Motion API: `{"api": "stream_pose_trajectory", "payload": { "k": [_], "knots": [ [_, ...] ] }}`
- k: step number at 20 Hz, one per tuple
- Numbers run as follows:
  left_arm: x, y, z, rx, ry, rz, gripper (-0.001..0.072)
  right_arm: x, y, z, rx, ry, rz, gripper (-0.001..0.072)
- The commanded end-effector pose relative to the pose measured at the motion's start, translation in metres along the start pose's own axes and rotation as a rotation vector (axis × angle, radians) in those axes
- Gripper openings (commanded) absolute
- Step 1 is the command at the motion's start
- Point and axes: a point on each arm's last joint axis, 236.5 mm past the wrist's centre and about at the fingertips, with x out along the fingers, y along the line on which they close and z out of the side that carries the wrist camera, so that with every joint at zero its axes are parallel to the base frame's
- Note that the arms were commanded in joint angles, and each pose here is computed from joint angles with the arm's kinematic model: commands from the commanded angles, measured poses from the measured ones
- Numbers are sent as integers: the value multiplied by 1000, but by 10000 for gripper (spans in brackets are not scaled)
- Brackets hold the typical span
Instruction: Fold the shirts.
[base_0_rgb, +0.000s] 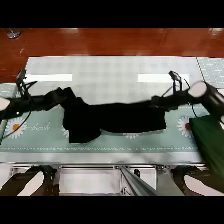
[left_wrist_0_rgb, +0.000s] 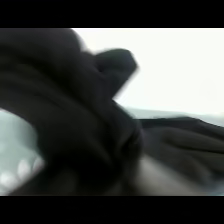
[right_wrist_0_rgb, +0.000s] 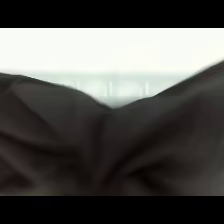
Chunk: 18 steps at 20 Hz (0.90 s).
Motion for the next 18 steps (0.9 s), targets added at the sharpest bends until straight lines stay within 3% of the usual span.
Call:
{"api": "stream_pose_trajectory", "payload": {
  "k": [1, 5, 8, 12, 14, 18],
  "knots": [
    [8, -5, 26, 12, 86, -18, 701, -1, 1, 44, -3, 58, 24, 626],
    [-65, 47, 64, 31, 74, 143, 700, -102, -53, 82, 43, -56, -10, 626],
    [-90, 100, 36, -163, 56, 204, 700, -143, -137, 52, 193, -124, -140, 625],
    [-34, 90, -72, -371, 215, -16, 700, -96, -160, -19, 358, -134, -24, 625],
    [-13, 95, -102, -451, 220, -38, 700, -68, -148, -47, 375, -71, 49, 625],
    [12, 78, -121, -396, 242, -105, 700, -51, -143, -69, 396, -19, 79, 625]
  ]
}}
